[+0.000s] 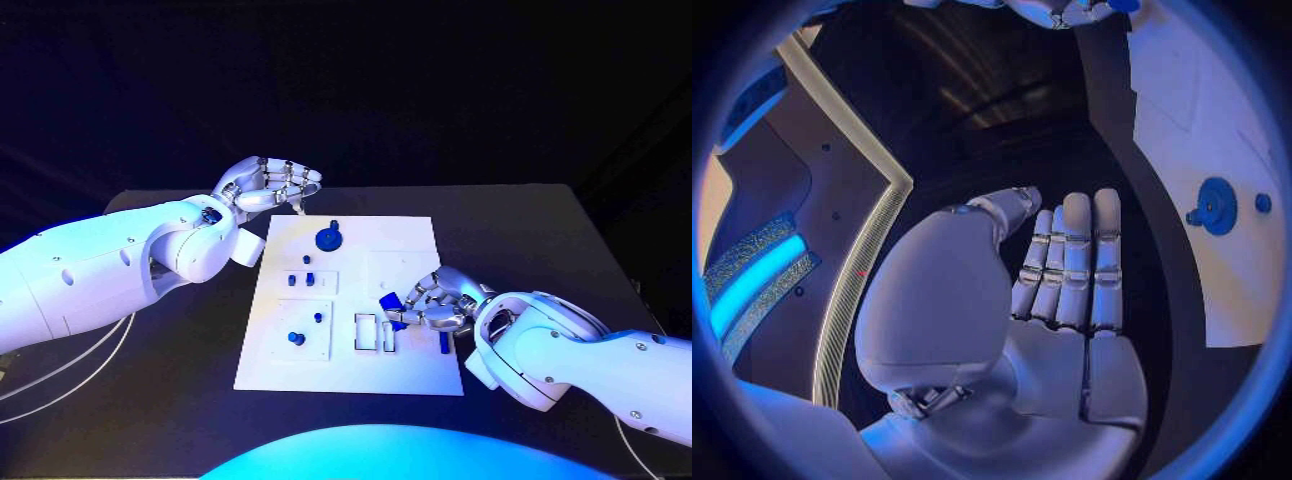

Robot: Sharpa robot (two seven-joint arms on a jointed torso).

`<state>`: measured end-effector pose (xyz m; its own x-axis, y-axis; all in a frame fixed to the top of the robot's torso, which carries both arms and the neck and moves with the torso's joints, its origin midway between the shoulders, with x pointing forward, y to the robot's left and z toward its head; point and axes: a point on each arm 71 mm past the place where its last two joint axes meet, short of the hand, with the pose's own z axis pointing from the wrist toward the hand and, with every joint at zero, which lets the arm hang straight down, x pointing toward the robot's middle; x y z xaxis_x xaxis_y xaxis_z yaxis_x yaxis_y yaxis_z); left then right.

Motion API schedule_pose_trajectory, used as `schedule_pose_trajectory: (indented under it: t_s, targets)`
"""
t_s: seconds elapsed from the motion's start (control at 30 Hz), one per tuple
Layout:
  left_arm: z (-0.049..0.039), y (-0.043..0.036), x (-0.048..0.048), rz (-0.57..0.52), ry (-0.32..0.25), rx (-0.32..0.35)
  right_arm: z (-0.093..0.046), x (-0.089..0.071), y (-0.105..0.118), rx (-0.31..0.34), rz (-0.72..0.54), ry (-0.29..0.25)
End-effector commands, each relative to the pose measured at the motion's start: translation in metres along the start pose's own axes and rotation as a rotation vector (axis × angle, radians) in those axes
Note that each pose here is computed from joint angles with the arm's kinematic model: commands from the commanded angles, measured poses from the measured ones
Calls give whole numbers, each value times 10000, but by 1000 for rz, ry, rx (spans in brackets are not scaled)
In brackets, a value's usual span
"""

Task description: Assemble the parts on the task board

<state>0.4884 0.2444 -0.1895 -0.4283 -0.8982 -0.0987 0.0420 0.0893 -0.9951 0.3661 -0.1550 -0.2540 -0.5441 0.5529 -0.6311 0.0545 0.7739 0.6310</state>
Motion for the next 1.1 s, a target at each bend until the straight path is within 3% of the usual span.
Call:
schedule_pose_trajectory:
  t_s: [0.03,0.43,0.73,1.1]
  targets:
    - [10,-10,22,-10,7,7,37,84,26,8,25,73]
    - [15,-14,39,-12,11,8,170,281,58,37,-4,157]
    - [11,-15,36,-11,11,8,228,318,56,51,-29,167]
    - [11,-15,36,-11,11,7,289,310,48,58,-50,141]
